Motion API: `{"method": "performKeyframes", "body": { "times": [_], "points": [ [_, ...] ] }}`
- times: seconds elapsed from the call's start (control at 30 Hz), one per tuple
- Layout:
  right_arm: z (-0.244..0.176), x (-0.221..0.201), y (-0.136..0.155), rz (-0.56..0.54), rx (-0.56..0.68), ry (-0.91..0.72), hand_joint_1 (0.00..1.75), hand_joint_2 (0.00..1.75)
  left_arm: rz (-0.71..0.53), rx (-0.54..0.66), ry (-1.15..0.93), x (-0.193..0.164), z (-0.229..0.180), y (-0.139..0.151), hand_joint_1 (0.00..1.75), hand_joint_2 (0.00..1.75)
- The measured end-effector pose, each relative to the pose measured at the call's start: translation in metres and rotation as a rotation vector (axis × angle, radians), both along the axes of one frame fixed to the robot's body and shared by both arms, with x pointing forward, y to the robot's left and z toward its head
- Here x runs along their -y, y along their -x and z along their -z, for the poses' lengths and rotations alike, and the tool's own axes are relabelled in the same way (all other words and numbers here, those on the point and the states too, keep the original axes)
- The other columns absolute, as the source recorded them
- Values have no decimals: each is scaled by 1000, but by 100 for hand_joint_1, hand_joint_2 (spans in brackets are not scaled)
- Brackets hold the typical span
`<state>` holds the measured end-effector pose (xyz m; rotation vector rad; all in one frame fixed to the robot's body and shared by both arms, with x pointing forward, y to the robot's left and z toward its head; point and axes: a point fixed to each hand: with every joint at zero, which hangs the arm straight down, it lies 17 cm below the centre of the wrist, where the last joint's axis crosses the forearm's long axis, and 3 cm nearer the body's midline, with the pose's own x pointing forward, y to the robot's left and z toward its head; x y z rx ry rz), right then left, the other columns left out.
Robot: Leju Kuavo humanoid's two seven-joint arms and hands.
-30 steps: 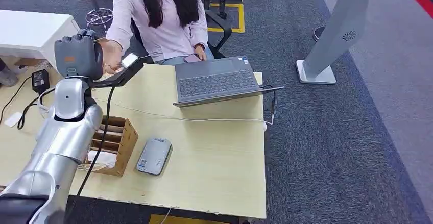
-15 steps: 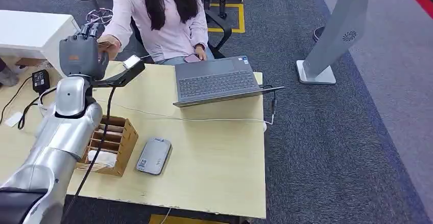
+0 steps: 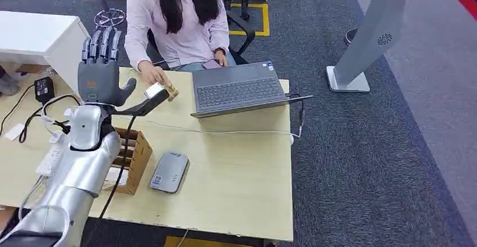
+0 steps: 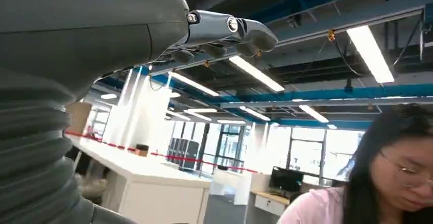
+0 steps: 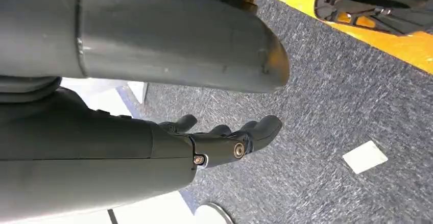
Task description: Pass the card to the sensor for recognition and then transmit it.
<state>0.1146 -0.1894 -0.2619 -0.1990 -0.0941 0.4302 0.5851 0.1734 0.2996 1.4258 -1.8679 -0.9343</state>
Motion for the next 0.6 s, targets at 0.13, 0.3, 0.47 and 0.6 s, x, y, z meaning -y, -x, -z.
{"method": "performKeyframes", "body": {
  "times": [0.13,0.3,0.47,0.6],
  "points": [
    [2,1,7,50,-3,-4,0,0,46,10,54,6,20,39,0,175],
    [4,2,16,96,-10,-12,0,0,80,7,91,4,47,88,0,175],
    [5,6,22,134,-11,-9,0,0,109,-6,100,2,68,126,0,175],
    [6,8,24,152,-13,-9,0,0,117,-12,93,-2,76,142,0,175]
  ]
}}
